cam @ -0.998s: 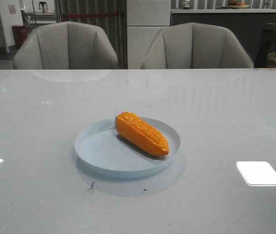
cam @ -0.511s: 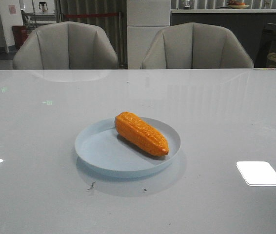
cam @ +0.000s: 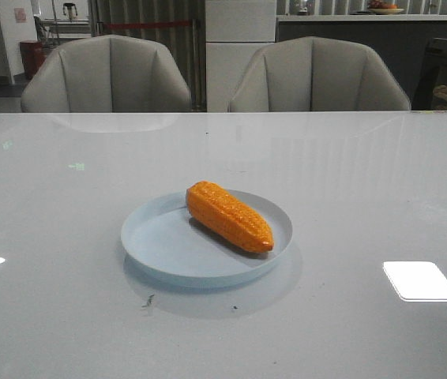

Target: Place corn on plate with both arms

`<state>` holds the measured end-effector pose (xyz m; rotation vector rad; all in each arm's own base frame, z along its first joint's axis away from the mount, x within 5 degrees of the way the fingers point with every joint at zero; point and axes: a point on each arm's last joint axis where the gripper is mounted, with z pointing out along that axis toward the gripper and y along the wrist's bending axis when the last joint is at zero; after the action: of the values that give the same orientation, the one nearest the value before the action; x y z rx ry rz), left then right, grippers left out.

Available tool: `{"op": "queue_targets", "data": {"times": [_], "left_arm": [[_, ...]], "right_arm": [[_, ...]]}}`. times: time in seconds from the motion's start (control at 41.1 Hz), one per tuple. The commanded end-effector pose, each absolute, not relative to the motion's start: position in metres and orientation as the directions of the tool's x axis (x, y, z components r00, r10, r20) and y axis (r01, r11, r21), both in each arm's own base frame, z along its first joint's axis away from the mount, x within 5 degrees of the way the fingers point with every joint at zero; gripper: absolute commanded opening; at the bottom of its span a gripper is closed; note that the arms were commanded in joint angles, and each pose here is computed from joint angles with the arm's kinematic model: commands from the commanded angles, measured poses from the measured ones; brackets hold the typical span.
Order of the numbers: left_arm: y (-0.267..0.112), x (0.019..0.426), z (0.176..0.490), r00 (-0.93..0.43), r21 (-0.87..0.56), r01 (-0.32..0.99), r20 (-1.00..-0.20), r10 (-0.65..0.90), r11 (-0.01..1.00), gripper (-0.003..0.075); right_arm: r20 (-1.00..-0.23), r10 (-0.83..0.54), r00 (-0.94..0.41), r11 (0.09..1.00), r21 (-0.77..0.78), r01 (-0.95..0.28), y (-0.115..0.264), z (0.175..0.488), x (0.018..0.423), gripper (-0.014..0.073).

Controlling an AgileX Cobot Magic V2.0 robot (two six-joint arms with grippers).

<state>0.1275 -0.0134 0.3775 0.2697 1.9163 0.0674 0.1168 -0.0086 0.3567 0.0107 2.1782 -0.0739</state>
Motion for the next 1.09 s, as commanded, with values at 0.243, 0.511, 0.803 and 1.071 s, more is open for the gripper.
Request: {"op": "queue_targets", "data": {"times": [0.243,0.511,0.803,1.071], "left_arm": [[-0.015,0.131,0.395,-0.112,0.182,0.129,-0.974,0.197,0.975,0.0089],[-0.011,0.100,0.365,0.187,0.188,0.080,-0.967,0.171,0.979,0.0089],[-0.003,0.057,0.309,0.234,0.186,0.005,-0.955,0.180,0.983,0.0089],[-0.002,0.039,0.273,0.297,0.166,-0.004,-0.942,0.160,0.986,0.0089]], "right_arm": [[-0.875,-0.042,-0.483,0.996,-0.072,0.044,-0.010,0.371,0.119,0.0520],[-0.875,-0.042,-0.483,0.996,-0.072,0.044,-0.010,0.371,0.119,0.0520],[-0.875,-0.042,-0.483,0.996,-0.072,0.044,-0.010,0.371,0.119,0.0520],[-0.875,-0.042,-0.483,0.996,-0.072,0.044,-0.010,0.371,0.119,0.0520]]}}
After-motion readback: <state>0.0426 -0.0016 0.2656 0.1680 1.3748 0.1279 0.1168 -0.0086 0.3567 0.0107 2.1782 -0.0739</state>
